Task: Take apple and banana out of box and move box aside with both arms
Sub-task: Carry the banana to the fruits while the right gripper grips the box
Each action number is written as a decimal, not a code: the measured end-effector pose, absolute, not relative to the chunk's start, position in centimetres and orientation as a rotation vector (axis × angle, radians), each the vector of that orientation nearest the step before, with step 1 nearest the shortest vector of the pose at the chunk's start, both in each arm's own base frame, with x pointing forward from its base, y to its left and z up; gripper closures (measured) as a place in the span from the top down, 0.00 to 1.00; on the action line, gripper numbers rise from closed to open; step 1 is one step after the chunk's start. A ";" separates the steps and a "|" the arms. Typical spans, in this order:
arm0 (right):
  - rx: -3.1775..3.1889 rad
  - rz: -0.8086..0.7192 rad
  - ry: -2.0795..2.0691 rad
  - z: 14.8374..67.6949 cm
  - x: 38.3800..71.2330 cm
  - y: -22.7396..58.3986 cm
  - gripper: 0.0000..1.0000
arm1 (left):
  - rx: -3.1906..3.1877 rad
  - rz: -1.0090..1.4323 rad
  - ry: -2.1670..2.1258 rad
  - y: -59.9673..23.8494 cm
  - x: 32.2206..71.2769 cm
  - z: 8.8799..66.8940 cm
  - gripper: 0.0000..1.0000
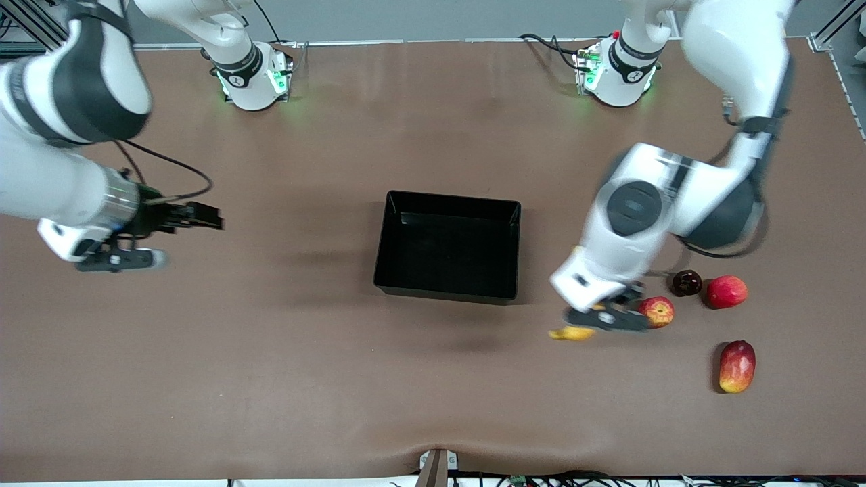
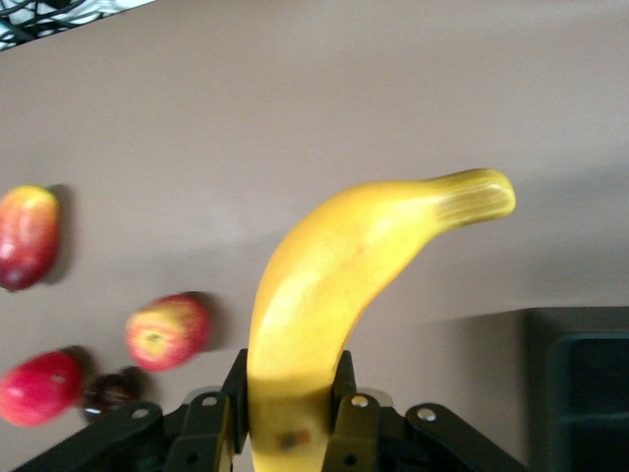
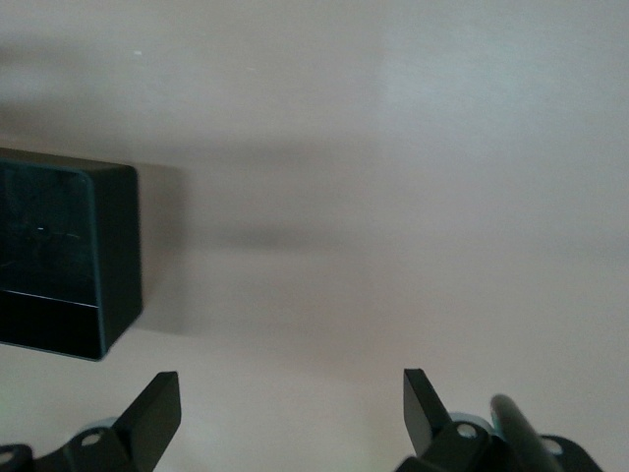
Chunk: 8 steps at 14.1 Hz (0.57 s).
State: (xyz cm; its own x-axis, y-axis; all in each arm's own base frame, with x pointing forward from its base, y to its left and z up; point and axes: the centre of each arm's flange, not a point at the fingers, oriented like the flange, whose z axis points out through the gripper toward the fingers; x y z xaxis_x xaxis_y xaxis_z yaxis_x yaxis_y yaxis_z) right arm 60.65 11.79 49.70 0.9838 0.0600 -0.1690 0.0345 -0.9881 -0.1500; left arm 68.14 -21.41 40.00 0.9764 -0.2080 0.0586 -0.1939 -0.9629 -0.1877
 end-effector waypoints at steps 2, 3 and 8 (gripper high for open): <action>-2.993 0.263 -0.060 47.6 60.8 16.1 1.00 | -2.927 -0.060 0.412 -15.0 70.0 38.3 0.35; -3.003 0.267 -0.044 46.3 60.7 18.8 1.00 | -2.923 -0.054 0.480 -12.0 70.9 37.3 0.35; -3.045 0.231 0.063 38.8 59.0 31.1 1.00 | -2.859 -0.122 0.738 -1.0 73.7 32.0 0.35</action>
State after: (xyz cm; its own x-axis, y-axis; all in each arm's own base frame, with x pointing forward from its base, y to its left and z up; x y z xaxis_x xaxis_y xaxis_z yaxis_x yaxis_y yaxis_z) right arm 58.98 31.14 38.80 0.9877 -0.0342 -0.1524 -0.0475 -0.9953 -0.0841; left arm 73.70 -0.99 32.02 0.8731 -0.4865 0.0333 -0.4711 -0.8592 -0.1997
